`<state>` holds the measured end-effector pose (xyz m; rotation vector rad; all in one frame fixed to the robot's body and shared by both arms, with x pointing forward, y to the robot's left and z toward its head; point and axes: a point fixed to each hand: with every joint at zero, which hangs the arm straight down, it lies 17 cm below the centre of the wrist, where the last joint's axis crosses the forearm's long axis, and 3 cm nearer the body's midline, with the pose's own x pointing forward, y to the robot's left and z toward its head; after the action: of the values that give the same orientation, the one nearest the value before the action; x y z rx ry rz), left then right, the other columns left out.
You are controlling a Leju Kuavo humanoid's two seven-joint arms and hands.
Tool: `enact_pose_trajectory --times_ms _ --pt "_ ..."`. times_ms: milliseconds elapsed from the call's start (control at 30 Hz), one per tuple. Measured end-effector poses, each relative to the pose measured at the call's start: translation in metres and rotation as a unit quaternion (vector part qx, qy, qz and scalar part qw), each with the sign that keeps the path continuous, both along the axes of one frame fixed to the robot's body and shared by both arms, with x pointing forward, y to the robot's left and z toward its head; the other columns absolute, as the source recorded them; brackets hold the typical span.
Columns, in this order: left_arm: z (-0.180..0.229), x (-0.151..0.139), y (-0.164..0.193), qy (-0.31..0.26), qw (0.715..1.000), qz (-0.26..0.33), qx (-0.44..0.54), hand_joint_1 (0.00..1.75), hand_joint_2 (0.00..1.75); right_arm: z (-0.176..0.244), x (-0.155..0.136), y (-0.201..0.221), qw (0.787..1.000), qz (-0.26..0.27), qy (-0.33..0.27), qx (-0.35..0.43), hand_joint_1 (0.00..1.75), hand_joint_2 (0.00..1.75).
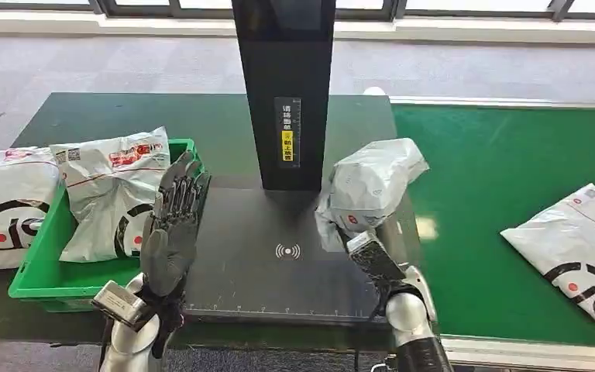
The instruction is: Moved the parcel from conveyor to table for the left to box.
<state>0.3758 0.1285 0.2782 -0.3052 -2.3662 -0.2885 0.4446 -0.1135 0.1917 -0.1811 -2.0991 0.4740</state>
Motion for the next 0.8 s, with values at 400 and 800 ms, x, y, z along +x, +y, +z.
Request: enact_pose_trajectory --times_ms 400,800 --pt "-0.001 0.012 -0.003 0.004 1.000 -0.004 0.003 0.00 0.00 -0.042 0.003 0.030 0.997 0.044 0.056 0.034 1.75 1.75" --pt "-0.005 0.014 -0.004 0.010 1.000 -0.005 0.003 0.00 0.00 -0.052 0.006 0.034 0.996 0.048 0.071 0.032 1.75 1.75"
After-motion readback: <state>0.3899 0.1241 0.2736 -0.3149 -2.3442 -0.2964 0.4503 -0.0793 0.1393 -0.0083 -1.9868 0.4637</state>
